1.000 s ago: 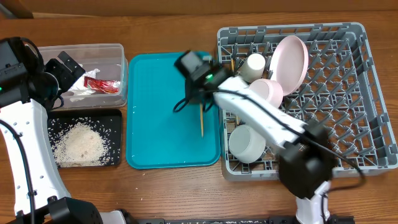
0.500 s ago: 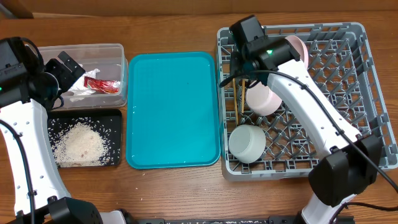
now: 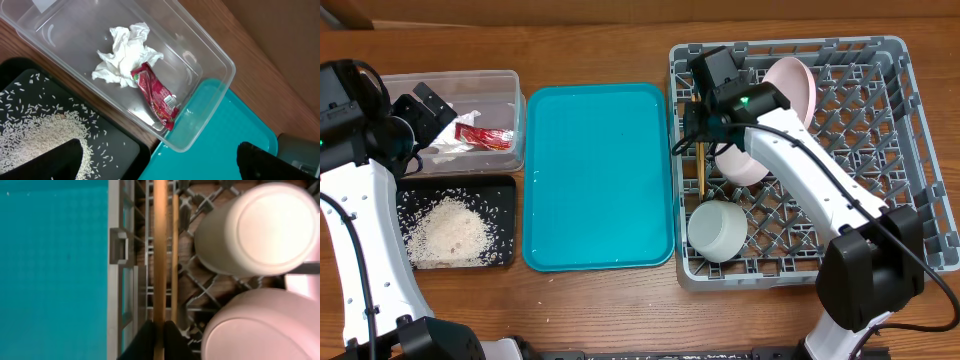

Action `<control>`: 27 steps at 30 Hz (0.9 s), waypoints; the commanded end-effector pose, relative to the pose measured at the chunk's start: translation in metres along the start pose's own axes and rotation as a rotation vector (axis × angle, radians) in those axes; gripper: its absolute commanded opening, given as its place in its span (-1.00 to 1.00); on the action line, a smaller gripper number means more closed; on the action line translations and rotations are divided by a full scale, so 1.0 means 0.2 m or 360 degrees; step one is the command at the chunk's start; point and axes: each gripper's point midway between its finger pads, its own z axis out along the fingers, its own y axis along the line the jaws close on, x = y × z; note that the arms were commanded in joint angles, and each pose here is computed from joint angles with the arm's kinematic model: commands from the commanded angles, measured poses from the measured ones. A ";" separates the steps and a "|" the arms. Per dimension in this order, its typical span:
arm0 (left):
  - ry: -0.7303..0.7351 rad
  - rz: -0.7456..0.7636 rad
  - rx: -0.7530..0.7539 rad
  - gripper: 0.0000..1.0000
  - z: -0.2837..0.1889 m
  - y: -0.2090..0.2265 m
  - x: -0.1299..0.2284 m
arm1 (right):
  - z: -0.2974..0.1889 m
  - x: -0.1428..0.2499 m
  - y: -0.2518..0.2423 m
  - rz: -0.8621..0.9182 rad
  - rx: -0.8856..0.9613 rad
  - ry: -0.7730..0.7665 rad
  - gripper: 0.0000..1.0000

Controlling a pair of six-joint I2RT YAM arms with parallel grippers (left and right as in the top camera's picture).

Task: Sort waste into correct bins and load items into the dishwasher

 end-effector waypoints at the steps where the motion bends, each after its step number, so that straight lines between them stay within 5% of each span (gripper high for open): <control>1: -0.0029 -0.0016 0.0027 1.00 -0.02 -0.03 -0.04 | 0.03 0.03 0.01 -0.0013 -0.0023 0.0030 -0.71; 5: -0.0029 -0.0017 0.0027 0.99 -0.02 -0.03 -0.04 | 0.03 0.02 0.02 -0.0013 -0.0027 0.0019 -0.35; 14: -0.0026 -0.0012 0.0030 0.99 -0.02 -0.03 -0.03 | -0.25 -0.06 0.01 -0.0031 -0.0031 -0.0009 -0.17; 15: -0.0026 -0.0012 0.0031 1.00 -0.02 -0.03 -0.03 | -0.33 -0.08 0.01 -0.0030 -0.0041 -0.0034 -0.03; 16: -0.0026 -0.0012 0.0031 1.00 -0.02 -0.03 -0.03 | -0.38 -0.09 0.01 -0.0029 -0.0047 -0.0049 0.61; 17: -0.0027 -0.0012 0.0030 1.00 -0.02 -0.03 -0.03 | -0.42 -0.11 0.01 -0.0028 -0.0057 -0.0072 1.00; 27: -0.0027 -0.0013 0.0030 1.00 -0.02 -0.03 -0.03 | -0.52 -0.13 0.02 -0.0024 -0.0083 -0.0134 1.00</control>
